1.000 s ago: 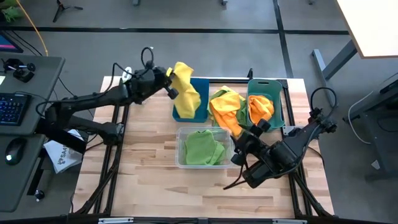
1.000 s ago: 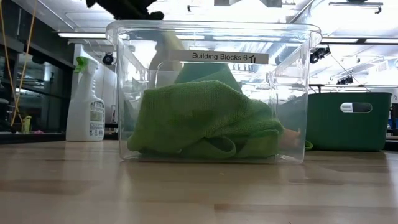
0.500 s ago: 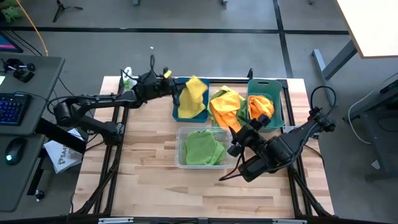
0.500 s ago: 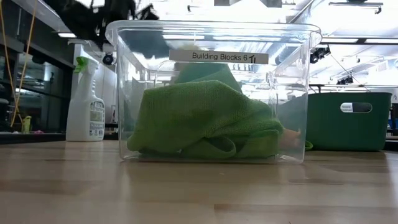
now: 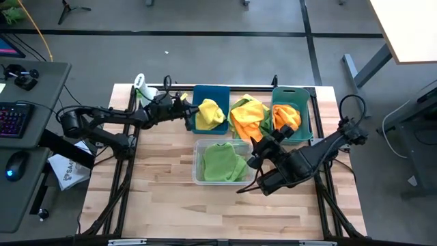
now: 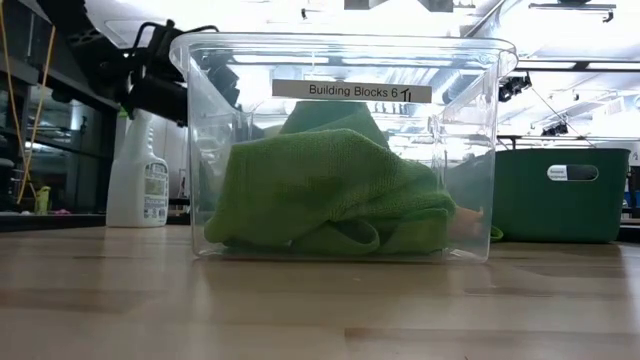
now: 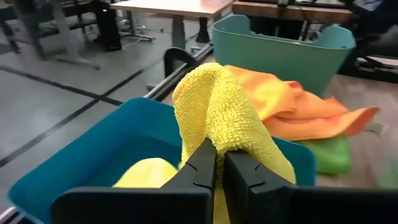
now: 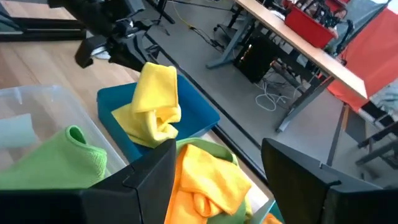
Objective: Sort microfiber towel by color & place in baskets
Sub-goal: Put the bottom yellow towel into the blue bin, then put the orange towel into the green bin, then put the green towel into the transparent bin
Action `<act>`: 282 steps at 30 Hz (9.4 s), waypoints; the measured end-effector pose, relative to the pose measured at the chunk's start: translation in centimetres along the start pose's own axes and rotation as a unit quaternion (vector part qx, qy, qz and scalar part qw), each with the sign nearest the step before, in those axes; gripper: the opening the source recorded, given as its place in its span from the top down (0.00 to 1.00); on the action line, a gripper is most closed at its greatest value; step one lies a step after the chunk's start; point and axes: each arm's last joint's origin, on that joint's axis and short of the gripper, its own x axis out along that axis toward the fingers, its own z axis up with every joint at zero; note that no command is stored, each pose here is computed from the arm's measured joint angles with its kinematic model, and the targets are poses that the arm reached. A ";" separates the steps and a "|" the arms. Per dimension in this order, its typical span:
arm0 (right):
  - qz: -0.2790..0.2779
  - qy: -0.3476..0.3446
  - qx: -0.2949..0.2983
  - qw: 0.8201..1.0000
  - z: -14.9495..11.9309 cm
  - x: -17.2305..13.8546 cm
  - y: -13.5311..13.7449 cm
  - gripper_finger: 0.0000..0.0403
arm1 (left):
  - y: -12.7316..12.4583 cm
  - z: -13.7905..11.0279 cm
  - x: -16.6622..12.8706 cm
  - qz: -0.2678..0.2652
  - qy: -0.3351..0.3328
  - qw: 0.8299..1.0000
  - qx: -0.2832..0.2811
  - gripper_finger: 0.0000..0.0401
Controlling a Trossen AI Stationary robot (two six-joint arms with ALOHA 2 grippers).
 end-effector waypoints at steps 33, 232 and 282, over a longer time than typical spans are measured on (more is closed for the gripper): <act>-0.035 0.196 -0.007 0.980 1.2 9.0 -3.4 0.42 | -3.6 15.3 -1.8 -0.014 0.228 0.973 0.040 0.42; 0.061 0.422 0.075 0.901 -12.9 16.2 -17.7 1.00 | -13.1 11.4 -12.0 -0.021 -0.047 0.983 0.178 1.00; 0.221 0.284 0.065 0.931 -6.6 32.7 -14.6 0.25 | -13.0 11.0 -12.0 -0.022 -0.028 0.987 0.156 1.00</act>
